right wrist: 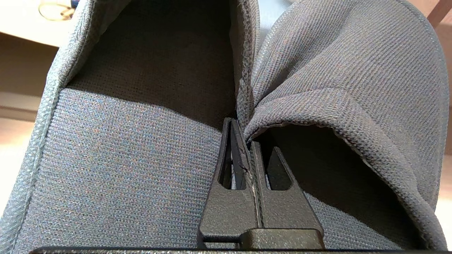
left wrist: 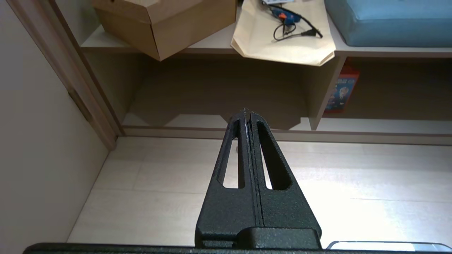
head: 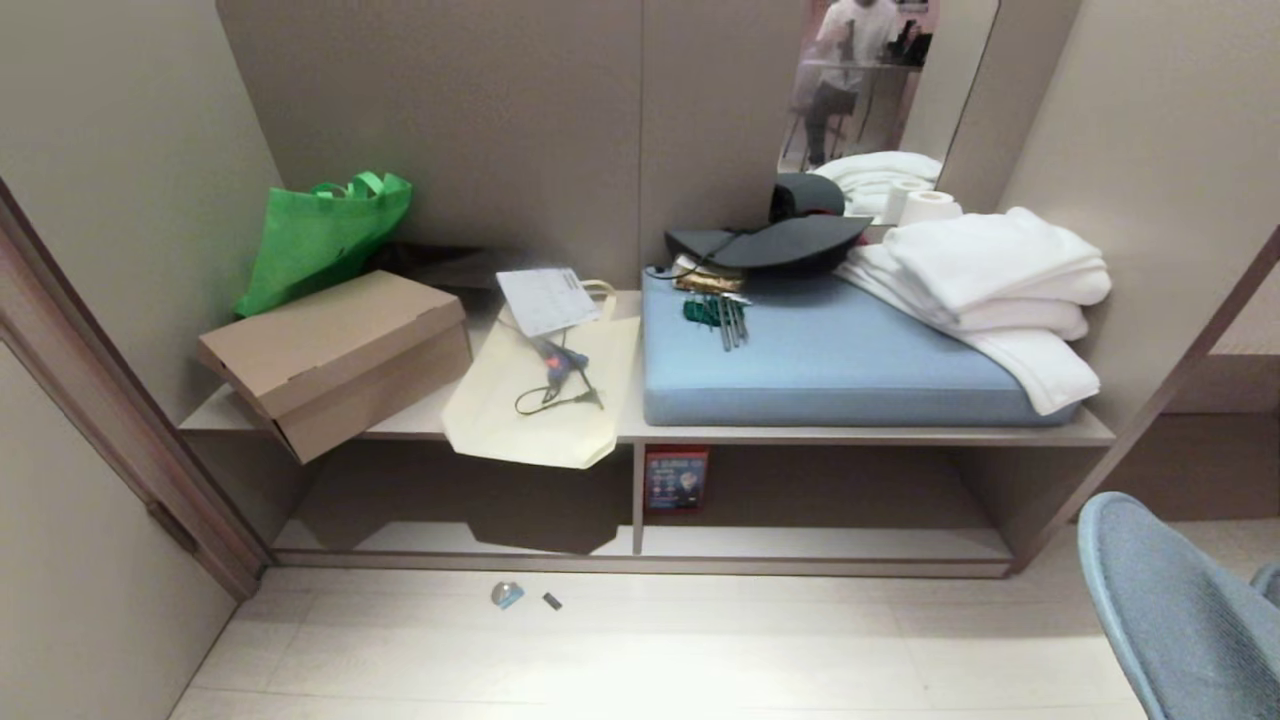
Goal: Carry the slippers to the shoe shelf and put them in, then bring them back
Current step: Place the slippers on the floor
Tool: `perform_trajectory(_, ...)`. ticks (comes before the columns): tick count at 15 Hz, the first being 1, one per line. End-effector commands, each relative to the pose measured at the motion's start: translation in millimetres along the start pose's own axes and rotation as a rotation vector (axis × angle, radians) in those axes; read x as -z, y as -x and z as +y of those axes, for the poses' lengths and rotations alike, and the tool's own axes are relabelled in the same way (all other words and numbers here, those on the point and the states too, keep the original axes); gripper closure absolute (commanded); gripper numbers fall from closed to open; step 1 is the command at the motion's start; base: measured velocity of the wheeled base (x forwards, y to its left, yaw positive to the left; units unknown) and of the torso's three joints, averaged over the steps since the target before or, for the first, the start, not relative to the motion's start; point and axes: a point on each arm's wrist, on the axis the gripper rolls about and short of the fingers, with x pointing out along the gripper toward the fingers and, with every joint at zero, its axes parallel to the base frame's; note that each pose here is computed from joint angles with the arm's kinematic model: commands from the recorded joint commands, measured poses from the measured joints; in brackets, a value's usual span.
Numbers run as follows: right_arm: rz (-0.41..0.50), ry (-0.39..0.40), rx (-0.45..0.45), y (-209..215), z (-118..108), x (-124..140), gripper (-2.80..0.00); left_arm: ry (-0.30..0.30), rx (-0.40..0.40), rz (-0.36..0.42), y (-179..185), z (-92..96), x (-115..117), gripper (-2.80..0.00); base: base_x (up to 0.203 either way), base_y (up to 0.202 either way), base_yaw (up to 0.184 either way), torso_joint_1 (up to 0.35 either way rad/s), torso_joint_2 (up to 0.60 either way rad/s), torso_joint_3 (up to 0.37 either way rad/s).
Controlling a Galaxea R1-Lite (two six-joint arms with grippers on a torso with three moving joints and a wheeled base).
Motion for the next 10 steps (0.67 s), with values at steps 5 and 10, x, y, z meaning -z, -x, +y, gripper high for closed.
perform_trajectory(5, 0.002, 0.013, -0.001, -0.1, 0.0, 0.0, 0.0, 0.002, -0.002, 0.0, -0.1, 0.0, -0.1, 0.0, 0.0, 0.0, 0.0, 0.002, 0.0, 0.204)
perform_trajectory(10, 0.003, -0.028, 0.001, -0.1, -0.1, 0.2, 0.0, 0.002, -0.003, 0.001, -0.1, 0.0, 0.0, 0.0, 0.0, 0.0, 0.0, 0.003, 0.0, 0.206)
